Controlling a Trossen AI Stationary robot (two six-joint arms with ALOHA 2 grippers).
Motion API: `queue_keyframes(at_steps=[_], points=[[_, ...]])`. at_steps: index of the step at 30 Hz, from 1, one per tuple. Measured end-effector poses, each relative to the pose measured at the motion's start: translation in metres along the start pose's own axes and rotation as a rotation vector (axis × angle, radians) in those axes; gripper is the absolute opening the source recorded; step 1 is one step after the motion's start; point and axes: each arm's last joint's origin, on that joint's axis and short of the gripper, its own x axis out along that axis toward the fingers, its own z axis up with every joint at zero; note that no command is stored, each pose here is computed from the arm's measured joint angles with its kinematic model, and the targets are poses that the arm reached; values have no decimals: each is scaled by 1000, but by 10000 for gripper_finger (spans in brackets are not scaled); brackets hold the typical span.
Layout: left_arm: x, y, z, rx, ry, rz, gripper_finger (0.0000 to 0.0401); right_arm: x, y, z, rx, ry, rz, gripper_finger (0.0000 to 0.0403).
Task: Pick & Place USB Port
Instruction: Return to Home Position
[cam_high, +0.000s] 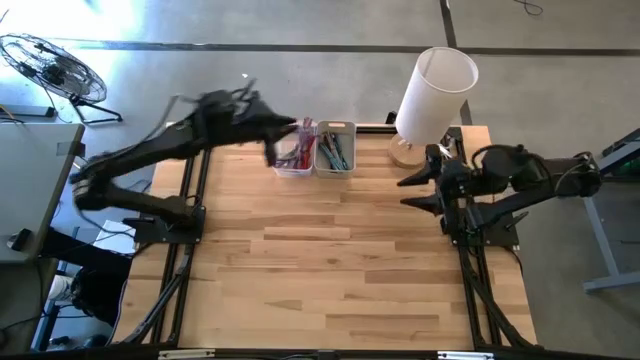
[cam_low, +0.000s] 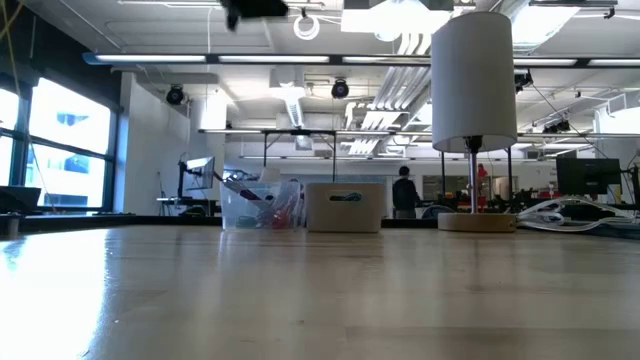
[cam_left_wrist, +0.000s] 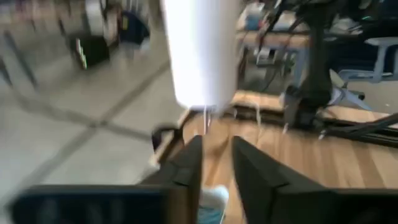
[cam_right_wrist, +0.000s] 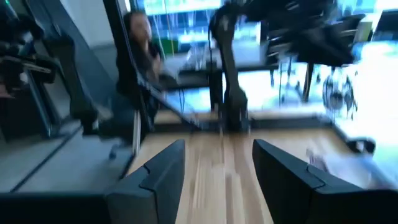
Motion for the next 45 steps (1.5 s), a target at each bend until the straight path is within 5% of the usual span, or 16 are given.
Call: queue_keyframes(at_steps=[4,9,12,20,28,35,38,42,45], points=[[-64,-26,23,137,-135,16,12,0,-1,9,-50,-86,-13,178],[-131,-44,27,159,-195,77,4,-22,-1,29,-258,-86,-57,98],[-156,-49,19,174,-153,110,3,-53,-1,49,-278,-90,-94,19],[-193,-50,0,327,-76,74,1,-156,-14,69,-209,-63,-246,4],[-195,-51,-30,431,1,98,0,-222,-30,11,-114,-37,-304,1],[-194,-45,-71,348,-42,126,0,-244,-31,-53,-60,-196,-281,0],[-193,-43,-88,290,-89,121,0,-247,-29,-73,-54,-278,-261,0],[-189,-44,-108,254,-143,111,0,-232,-26,-87,-71,-162,-263,0],[-184,-46,-122,251,-148,111,0,-219,-23,-85,-97,-201,-215,0]])
